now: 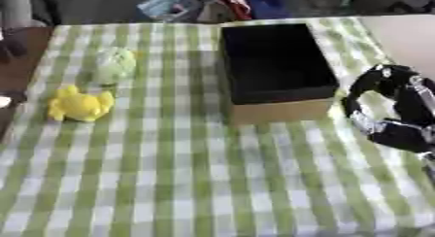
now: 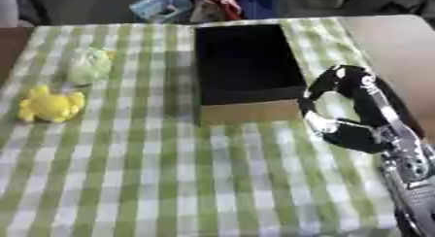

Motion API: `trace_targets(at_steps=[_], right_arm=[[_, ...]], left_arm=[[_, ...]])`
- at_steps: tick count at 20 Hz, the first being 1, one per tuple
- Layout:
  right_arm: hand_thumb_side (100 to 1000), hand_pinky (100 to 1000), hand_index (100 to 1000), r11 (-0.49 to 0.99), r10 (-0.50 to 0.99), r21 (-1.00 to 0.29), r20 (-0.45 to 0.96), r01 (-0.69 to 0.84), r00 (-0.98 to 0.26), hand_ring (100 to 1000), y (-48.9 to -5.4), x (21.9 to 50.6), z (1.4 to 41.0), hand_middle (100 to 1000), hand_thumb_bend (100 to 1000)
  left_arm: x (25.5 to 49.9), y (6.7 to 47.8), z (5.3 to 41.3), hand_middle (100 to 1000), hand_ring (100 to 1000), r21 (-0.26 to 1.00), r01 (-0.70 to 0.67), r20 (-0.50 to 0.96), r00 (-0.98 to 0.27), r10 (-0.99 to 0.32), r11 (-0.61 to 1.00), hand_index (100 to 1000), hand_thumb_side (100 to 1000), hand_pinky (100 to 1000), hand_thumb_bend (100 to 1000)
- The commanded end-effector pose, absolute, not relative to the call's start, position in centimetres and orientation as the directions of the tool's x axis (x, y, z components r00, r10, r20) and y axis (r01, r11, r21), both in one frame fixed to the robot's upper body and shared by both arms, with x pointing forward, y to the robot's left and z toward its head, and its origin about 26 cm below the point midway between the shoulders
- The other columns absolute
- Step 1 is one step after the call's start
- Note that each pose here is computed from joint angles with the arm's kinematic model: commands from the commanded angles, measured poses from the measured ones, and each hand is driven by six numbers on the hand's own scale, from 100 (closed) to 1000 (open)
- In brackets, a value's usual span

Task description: Pick up objects on the table and place them in the box.

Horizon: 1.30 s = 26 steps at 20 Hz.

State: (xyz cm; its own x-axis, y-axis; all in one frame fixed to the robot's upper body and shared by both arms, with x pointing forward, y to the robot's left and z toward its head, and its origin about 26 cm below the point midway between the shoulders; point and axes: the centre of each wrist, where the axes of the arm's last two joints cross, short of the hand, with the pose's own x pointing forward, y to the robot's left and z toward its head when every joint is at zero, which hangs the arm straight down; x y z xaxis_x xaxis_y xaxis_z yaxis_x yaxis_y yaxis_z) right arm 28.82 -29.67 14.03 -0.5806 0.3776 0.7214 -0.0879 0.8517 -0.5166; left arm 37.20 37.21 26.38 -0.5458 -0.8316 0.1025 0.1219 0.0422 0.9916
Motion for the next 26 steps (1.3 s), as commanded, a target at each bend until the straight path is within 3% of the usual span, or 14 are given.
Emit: trace_targets(at_steps=[1, 26], right_arm=[[100, 672, 565, 0.839, 0.389, -0.537, 0.703, -0.086, -0.595, 531, -30.0, 28.8, 14.7, 522, 245], [100, 672, 565, 0.836, 0.387, -0.541, 0.704, -0.097, -0.595, 531, -29.9, 28.8, 14.7, 522, 249]], left_arm=[[37.6, 37.3, 27.6, 605, 577, 0.992, 0.123, 0.057, -0.549, -0.834, -0.013, 754, 100, 668, 491], [40.7, 35.9, 26.0, 617, 592, 0.962, 0.227, 0.005, -0.568, -0.823, -0.151, 763, 100, 667, 479]])
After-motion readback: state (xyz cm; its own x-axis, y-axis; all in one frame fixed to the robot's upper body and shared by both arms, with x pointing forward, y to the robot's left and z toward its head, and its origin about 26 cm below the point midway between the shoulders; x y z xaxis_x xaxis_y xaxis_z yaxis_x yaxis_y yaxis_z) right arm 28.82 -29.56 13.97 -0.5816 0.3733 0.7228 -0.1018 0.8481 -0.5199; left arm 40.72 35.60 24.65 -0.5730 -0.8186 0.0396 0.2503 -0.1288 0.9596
